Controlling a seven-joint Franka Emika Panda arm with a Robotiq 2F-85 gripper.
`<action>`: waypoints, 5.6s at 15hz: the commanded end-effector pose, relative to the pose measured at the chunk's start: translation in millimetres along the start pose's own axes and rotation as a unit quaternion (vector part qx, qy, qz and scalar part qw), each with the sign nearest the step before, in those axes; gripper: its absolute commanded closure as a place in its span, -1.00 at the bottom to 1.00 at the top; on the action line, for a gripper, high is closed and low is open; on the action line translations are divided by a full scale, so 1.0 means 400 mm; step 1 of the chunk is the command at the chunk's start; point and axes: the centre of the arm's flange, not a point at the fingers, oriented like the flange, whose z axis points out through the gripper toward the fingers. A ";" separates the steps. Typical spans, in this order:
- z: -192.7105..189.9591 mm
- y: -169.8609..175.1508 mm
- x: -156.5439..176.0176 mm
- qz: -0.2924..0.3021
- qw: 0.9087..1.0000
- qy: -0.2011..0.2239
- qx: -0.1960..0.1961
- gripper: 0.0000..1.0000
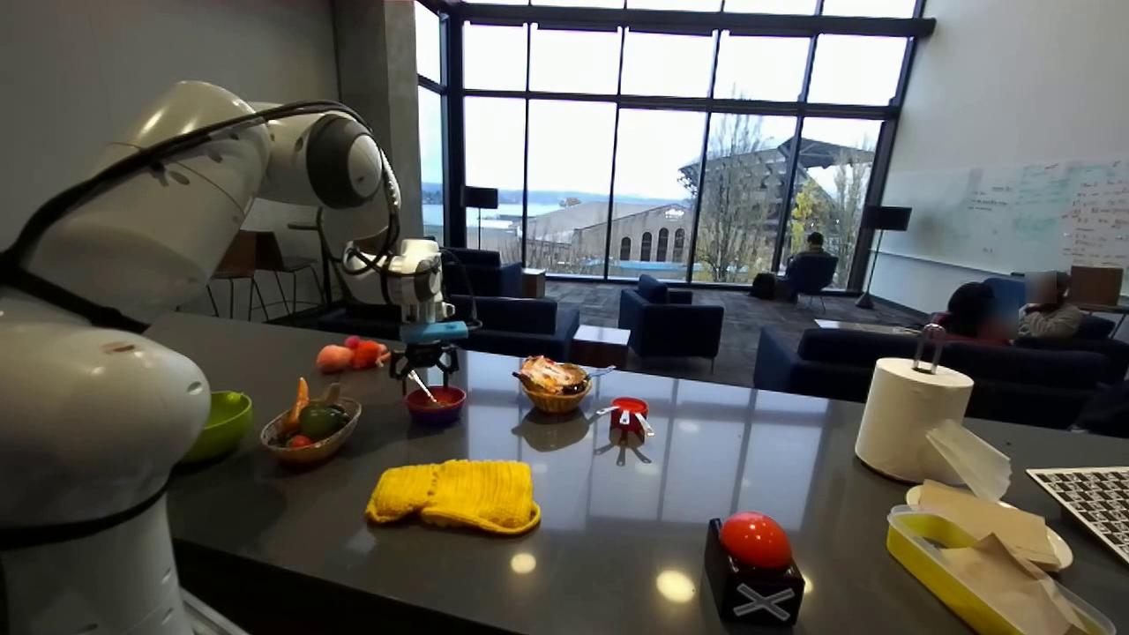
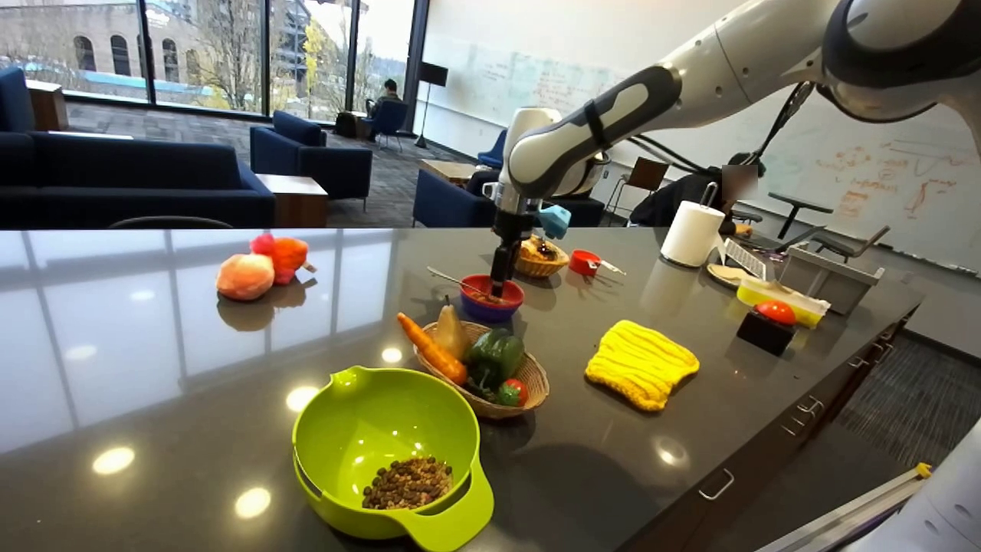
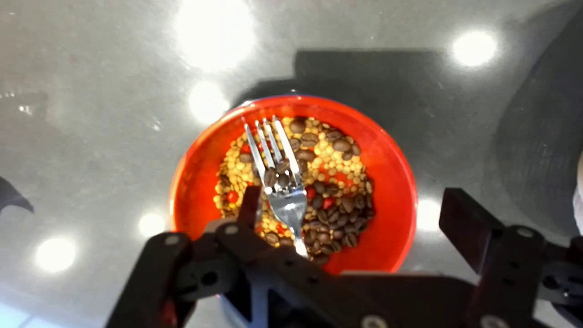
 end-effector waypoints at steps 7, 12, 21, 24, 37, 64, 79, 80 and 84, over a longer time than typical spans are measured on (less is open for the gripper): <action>-0.201 -0.040 -0.150 0.080 0.997 -0.018 -0.007 -1.00; -0.251 -0.032 -0.227 0.128 0.992 -0.018 0.006 -1.00; -0.223 0.034 -0.383 0.213 0.976 -0.027 0.033 -1.00; -0.195 0.069 -0.458 0.239 0.969 -0.036 0.039 -1.00; -0.097 0.066 -0.679 0.283 0.958 -0.008 0.044 -1.00; 0.206 0.080 -0.798 0.221 0.973 -0.004 0.063 -1.00; 0.165 0.054 -0.799 0.222 0.973 -0.015 0.053 1.00; 0.155 0.053 -0.793 0.223 0.974 -0.013 0.049 1.00; 0.092 0.058 -0.758 0.227 0.973 -0.003 0.028 0.95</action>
